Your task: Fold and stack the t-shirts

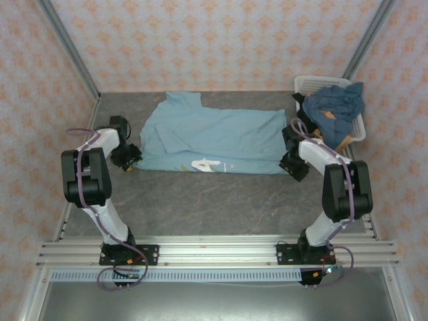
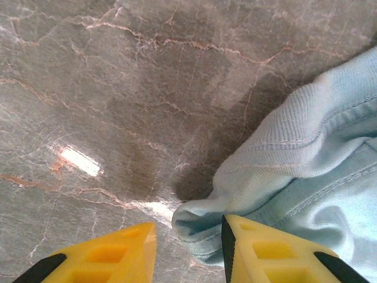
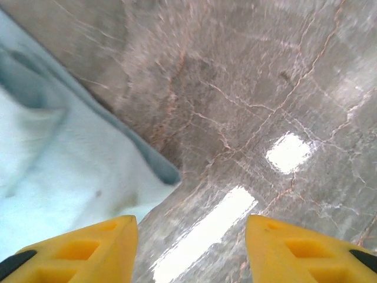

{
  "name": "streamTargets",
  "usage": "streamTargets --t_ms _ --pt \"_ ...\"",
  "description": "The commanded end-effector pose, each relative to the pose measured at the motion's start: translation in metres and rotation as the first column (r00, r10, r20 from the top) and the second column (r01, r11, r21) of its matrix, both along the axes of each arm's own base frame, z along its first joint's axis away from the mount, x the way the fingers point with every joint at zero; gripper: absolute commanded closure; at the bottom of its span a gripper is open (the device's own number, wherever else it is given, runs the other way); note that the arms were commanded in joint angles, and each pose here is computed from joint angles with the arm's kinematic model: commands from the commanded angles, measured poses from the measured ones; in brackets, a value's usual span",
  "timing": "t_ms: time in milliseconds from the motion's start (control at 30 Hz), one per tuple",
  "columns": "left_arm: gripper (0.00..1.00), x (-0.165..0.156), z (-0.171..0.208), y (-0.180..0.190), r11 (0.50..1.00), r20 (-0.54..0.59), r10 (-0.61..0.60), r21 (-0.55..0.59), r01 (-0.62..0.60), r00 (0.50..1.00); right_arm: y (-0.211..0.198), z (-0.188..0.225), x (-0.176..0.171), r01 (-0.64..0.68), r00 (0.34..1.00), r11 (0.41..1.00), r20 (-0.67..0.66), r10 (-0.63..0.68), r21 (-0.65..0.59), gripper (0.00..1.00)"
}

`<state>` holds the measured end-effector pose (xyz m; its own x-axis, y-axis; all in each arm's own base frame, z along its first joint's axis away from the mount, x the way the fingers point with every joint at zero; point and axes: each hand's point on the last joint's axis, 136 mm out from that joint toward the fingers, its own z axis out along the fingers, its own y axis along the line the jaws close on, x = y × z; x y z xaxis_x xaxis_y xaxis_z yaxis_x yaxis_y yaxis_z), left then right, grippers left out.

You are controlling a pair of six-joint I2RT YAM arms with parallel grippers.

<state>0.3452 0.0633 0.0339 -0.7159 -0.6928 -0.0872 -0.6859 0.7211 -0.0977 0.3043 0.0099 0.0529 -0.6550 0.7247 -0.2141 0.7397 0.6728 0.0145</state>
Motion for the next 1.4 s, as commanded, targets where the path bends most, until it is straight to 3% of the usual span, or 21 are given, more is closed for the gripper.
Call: streamTargets --t_ms 0,300,500,667,800,933,1200,1367 --pt "0.62 -0.007 0.015 -0.003 1.0 0.033 -0.001 -0.012 0.002 0.999 -0.007 0.005 -0.014 0.039 0.999 0.999 0.009 -0.039 -0.015 0.48" --pt "0.62 -0.001 0.003 -0.01 0.996 0.039 0.062 -0.071 -0.059 0.997 -0.001 -0.011 0.007 0.047 0.997 0.999 0.052 -0.048 0.023 0.5" --pt "0.75 0.005 -0.008 -0.004 0.995 0.02 0.088 -0.048 -0.087 0.996 0.003 -0.028 0.018 0.044 0.999 0.999 0.02 -0.045 0.031 0.57" --pt "1.0 0.001 -0.011 0.004 0.991 0.006 0.134 -0.006 -0.134 0.991 0.006 -0.039 0.017 0.05 0.999 0.998 -0.009 -0.05 0.042 0.74" --pt "1.0 -0.018 -0.009 0.012 0.984 -0.026 0.175 0.046 -0.174 0.984 0.006 -0.039 0.013 0.055 0.998 0.997 -0.025 -0.054 0.044 1.0" --pt "1.0 -0.047 -0.008 0.016 0.974 -0.054 0.215 0.079 -0.21 0.975 0.009 -0.035 -0.009 0.076 0.994 0.995 -0.082 -0.071 0.058 1.0" --pt "1.0 -0.115 -0.002 0.018 0.956 -0.093 0.265 0.159 -0.248 0.96 0.014 -0.034 -0.085 0.113 0.965 0.991 -0.247 -0.092 0.072 1.0" --pt "1.0 -0.143 0.008 0.021 0.942 -0.081 0.284 0.211 -0.262 0.956 0.016 -0.033 -0.11 0.106 0.965 0.99 -0.25 -0.081 0.09 1.0"
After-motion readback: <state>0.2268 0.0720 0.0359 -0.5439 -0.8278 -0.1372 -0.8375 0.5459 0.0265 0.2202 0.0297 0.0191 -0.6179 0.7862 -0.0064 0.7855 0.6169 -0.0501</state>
